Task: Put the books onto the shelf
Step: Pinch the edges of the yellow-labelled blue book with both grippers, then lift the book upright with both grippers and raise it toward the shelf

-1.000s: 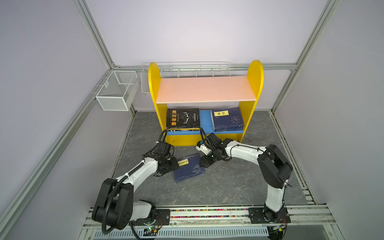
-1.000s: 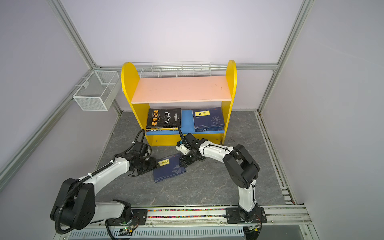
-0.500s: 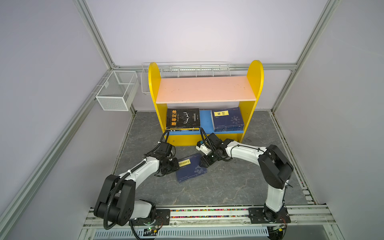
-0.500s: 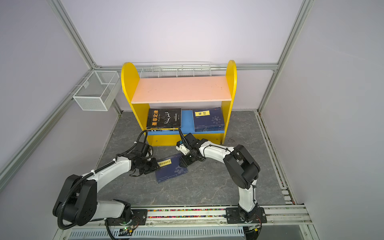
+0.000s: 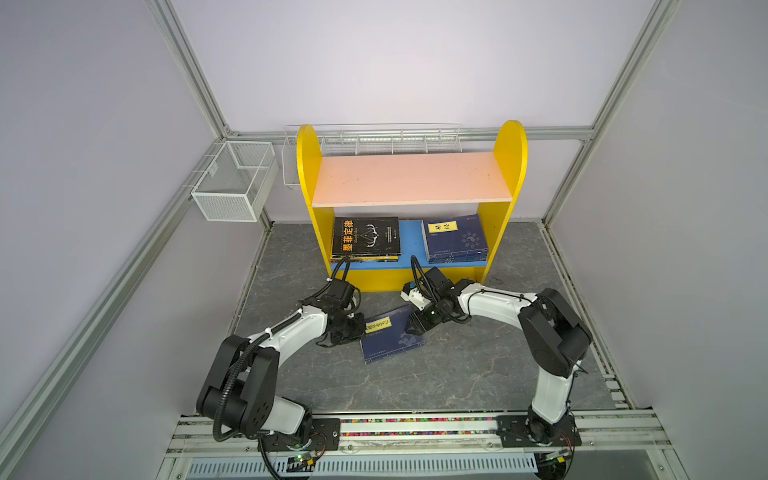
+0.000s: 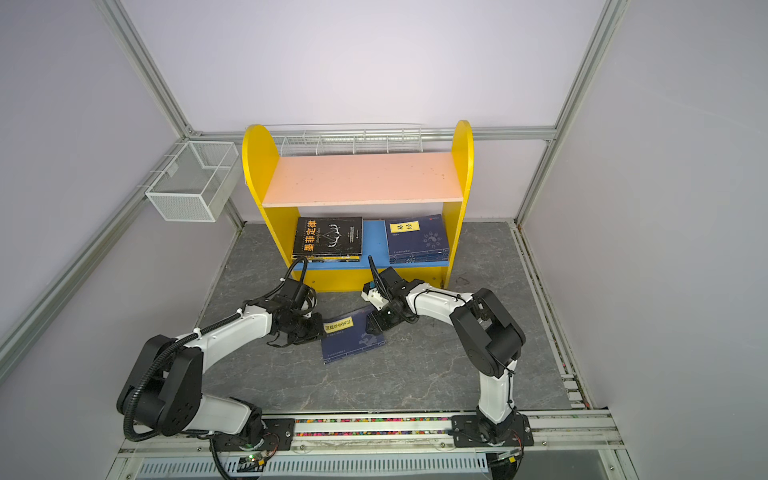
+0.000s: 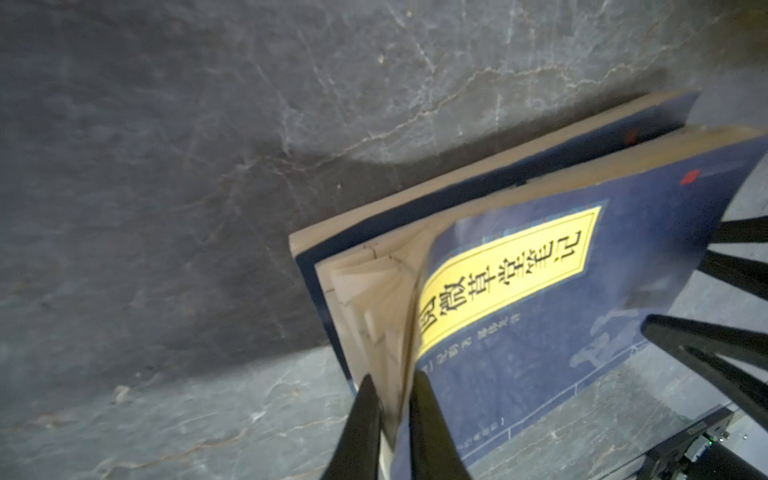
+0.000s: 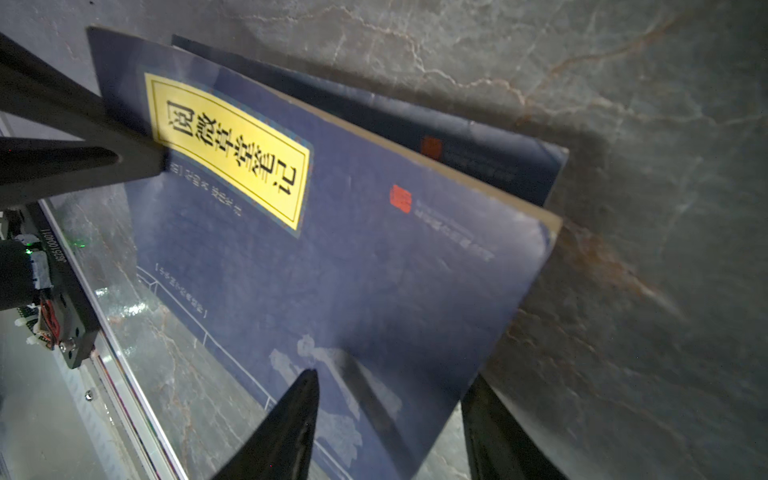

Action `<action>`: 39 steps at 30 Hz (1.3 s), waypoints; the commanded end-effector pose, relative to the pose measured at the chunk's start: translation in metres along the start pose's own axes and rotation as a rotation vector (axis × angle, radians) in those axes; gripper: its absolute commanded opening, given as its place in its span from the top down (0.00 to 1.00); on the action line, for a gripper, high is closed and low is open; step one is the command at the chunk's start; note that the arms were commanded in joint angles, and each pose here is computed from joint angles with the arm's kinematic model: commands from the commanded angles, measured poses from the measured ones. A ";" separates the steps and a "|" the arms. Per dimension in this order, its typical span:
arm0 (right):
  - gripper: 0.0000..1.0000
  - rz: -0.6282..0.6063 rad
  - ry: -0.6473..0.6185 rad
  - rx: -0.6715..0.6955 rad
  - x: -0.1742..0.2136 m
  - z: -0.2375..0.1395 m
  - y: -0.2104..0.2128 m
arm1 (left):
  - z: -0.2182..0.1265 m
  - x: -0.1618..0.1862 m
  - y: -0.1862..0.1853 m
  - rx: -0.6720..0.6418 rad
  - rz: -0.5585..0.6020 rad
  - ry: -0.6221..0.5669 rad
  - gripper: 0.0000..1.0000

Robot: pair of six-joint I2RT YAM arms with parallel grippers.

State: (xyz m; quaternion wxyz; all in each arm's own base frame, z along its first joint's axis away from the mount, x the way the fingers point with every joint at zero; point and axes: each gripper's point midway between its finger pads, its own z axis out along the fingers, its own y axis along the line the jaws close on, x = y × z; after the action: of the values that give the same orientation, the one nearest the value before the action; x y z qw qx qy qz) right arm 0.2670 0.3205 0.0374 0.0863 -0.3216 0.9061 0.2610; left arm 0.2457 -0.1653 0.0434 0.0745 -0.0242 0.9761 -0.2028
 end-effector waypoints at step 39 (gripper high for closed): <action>0.30 0.170 -0.374 -0.354 -0.032 -0.111 0.011 | -0.163 -0.002 -0.115 0.678 0.339 -0.574 1.00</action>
State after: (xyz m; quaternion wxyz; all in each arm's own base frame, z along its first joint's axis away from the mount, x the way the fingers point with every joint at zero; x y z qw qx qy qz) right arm 0.2867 0.2846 0.1279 0.1578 -0.1926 0.8546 0.4558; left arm 0.2311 -0.1961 0.2127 0.3587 0.0724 0.8208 -0.4386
